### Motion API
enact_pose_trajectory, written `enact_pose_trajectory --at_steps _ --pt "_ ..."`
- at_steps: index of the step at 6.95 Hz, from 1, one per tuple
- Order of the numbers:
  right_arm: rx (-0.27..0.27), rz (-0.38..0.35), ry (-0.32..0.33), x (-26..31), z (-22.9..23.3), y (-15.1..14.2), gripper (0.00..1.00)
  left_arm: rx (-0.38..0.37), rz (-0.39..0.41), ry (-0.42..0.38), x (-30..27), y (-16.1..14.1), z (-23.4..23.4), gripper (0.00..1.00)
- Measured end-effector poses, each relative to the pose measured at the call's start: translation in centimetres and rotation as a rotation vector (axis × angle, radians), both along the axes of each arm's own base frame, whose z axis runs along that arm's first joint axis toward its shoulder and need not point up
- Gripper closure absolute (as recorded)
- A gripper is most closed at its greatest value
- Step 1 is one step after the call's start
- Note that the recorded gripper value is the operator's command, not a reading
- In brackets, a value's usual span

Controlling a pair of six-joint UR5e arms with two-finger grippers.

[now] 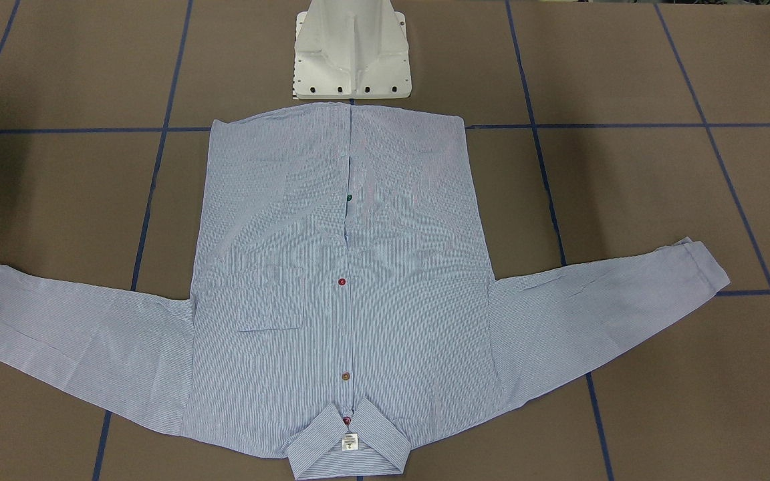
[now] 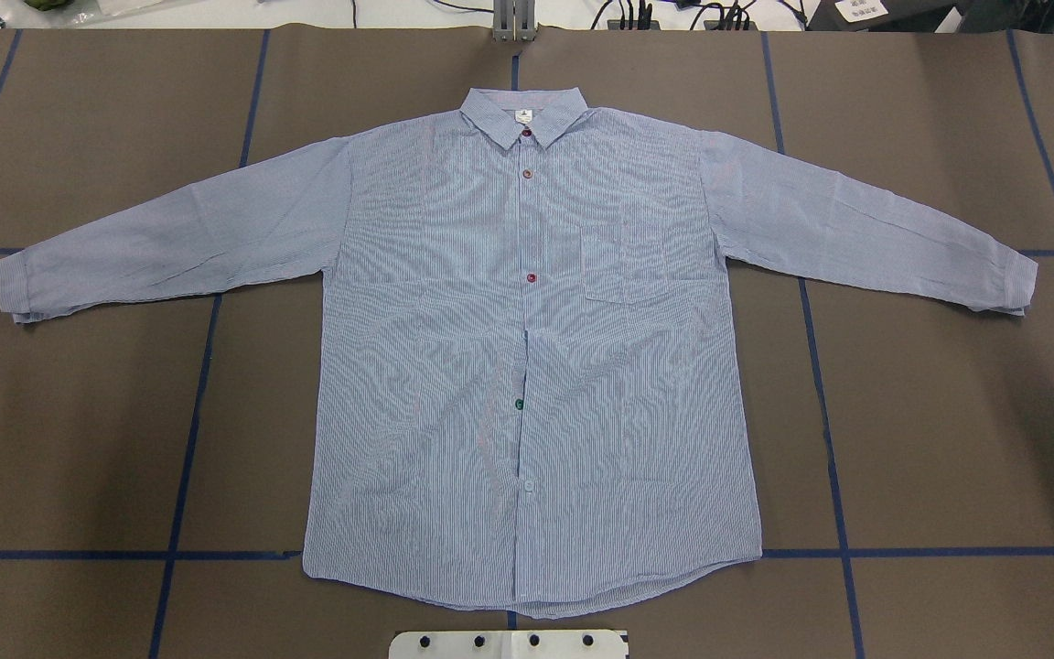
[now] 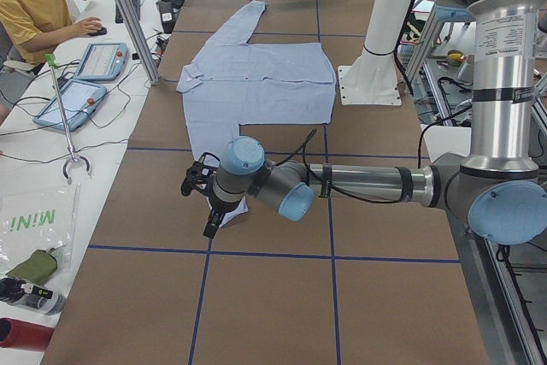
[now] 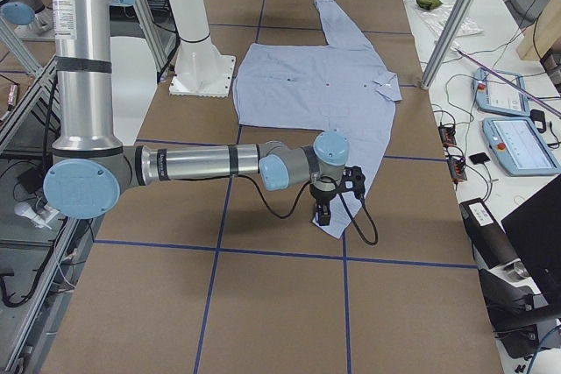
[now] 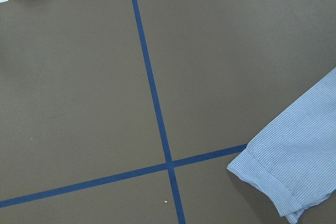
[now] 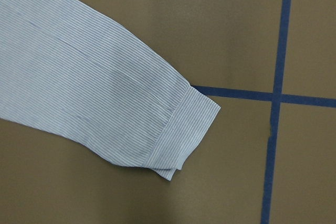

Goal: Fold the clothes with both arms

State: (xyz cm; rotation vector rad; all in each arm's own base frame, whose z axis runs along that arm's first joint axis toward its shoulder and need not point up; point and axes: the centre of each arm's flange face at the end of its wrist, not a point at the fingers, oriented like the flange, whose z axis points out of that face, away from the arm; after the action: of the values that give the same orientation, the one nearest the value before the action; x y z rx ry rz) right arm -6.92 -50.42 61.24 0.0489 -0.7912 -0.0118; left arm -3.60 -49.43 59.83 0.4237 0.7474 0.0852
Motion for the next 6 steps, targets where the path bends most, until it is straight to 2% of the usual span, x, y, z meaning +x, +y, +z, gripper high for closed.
enact_pose_trajectory --at_steps 1,3,4,6 --pt "-0.047 0.088 -0.016 -1.8 1.4 -0.2 0.02 0.000 0.002 0.004 0.1 0.0 -0.1 0.00" --pt "-0.161 0.272 -0.092 -4.8 3.9 0.1 0.12 -0.006 0.007 0.023 0.4 -0.1 -0.2 0.00" --pt "-0.202 0.321 -0.114 -5.6 4.5 0.4 0.12 -0.018 0.015 0.052 0.6 -0.1 -0.3 0.00" --pt "-0.217 0.344 -0.085 -7.6 5.7 0.7 0.15 -0.027 0.016 0.077 0.8 0.1 -0.4 0.00"
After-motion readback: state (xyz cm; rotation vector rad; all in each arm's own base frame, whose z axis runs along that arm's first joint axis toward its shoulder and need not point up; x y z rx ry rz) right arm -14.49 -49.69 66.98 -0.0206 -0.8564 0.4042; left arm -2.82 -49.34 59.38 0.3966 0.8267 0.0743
